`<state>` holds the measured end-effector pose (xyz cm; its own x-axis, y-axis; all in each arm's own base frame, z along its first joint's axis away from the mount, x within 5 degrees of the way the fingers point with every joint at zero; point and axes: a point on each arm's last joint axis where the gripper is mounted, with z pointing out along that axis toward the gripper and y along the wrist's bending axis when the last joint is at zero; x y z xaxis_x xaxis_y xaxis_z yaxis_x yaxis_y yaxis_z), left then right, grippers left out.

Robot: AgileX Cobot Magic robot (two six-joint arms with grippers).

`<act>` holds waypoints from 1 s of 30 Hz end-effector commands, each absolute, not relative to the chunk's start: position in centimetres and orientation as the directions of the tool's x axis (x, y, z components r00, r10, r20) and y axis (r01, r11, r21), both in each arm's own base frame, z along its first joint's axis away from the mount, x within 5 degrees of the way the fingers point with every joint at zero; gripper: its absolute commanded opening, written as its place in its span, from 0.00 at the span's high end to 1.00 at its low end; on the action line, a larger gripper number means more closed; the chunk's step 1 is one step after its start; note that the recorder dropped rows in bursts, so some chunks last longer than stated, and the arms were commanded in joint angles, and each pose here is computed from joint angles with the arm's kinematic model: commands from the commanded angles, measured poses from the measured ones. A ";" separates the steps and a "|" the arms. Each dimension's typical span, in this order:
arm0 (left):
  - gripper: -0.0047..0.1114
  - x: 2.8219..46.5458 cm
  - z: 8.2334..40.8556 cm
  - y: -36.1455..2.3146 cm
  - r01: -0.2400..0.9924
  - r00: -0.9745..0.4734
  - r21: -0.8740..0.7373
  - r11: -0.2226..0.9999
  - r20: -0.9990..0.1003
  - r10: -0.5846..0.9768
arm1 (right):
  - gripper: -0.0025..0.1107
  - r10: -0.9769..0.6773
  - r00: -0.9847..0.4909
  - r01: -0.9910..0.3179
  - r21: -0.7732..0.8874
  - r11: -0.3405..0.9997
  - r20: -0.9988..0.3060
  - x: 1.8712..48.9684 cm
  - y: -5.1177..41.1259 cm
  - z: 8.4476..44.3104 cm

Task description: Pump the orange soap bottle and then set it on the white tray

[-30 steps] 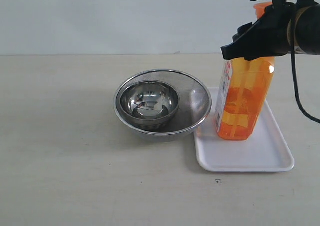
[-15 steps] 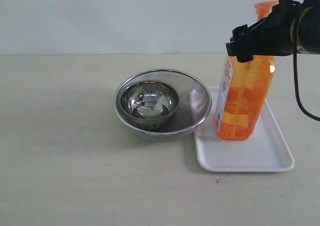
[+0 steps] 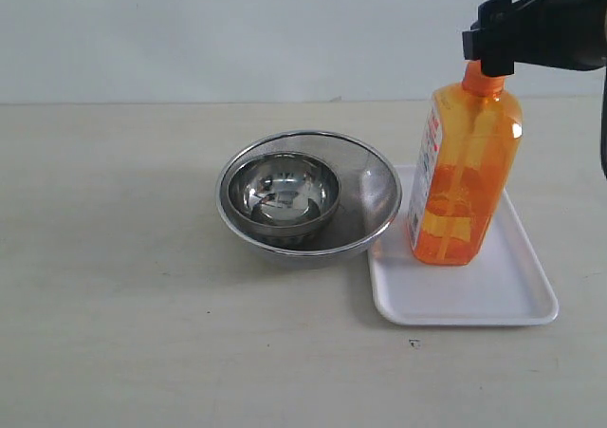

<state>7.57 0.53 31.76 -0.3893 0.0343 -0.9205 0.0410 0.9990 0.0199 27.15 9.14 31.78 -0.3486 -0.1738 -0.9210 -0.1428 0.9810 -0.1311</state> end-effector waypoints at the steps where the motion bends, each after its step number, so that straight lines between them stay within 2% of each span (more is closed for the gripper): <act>1: 0.92 7.5 31.7 0.7 0.032 -0.382 0.014 0.999 -0.924 0.025 | 0.26 -0.113 -0.346 -0.142 -0.067 0.988 -0.931 26.7 9.1 32.4; 11: 0.92 7.5 31.7 0.7 0.032 -0.382 0.014 0.999 -0.924 0.025 | 0.26 -0.098 -0.326 -0.184 -0.039 0.982 -0.940 26.4 9.4 32.8; 30: 0.92 7.5 31.7 0.7 0.034 -0.381 0.013 0.999 -0.924 0.025 | 0.26 -0.048 -0.115 -0.161 -0.029 0.986 -0.992 21.3 6.9 38.7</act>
